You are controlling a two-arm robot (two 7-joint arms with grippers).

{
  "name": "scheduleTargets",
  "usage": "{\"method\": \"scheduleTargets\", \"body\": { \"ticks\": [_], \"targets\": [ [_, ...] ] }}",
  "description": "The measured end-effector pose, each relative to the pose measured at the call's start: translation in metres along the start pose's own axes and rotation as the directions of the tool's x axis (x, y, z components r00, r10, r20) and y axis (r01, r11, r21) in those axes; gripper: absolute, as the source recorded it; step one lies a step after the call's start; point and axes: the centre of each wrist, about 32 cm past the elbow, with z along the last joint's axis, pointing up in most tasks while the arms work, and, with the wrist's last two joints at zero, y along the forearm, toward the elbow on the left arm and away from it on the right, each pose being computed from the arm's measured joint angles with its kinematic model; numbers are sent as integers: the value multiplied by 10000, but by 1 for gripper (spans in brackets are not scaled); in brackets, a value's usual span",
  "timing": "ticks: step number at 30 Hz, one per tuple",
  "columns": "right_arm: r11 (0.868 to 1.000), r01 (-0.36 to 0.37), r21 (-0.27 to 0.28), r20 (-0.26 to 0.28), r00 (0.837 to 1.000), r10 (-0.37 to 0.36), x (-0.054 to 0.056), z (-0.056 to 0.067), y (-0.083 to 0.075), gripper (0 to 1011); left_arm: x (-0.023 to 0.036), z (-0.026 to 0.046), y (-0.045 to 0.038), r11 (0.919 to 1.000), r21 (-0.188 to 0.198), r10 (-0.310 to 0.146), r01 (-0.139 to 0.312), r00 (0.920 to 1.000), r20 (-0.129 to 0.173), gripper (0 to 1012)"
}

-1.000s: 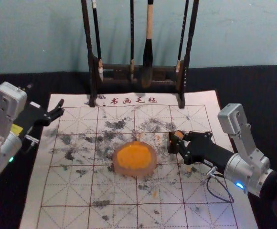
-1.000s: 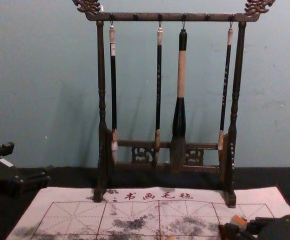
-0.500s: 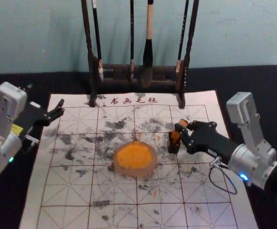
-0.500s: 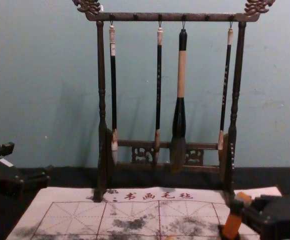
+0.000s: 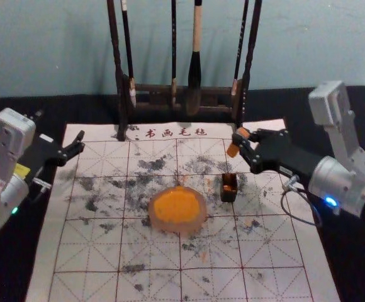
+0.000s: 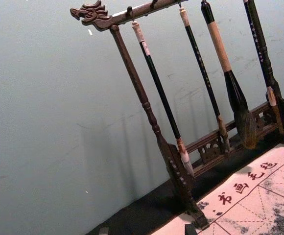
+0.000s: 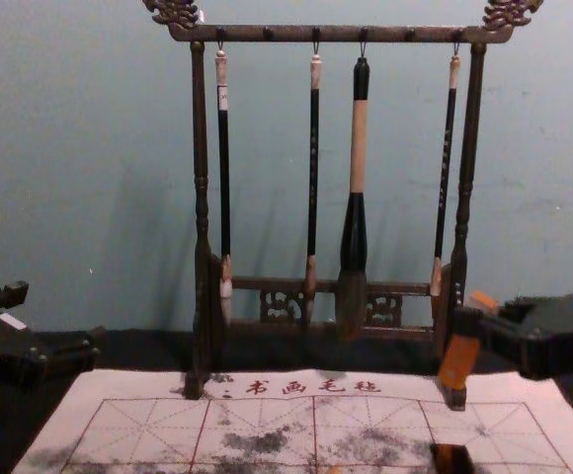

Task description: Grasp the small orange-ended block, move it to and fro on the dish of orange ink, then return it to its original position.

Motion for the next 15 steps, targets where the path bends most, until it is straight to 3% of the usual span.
{"method": "scheduleTargets", "body": {
  "ticks": [8, 15],
  "targets": [
    [9929, -1134, -364, -403, 9929, 1119, 88, 77, 277, 109, 0, 0, 0, 10000, 0, 1, -1, 10000, 0, 1001],
    [9748, -2142, -625, -387, 9765, 2121, 99, 79, 497, 109, 0, 0, 0, 10000, 0, 2, -2, 10000, 0, 1001]
  ]
}}
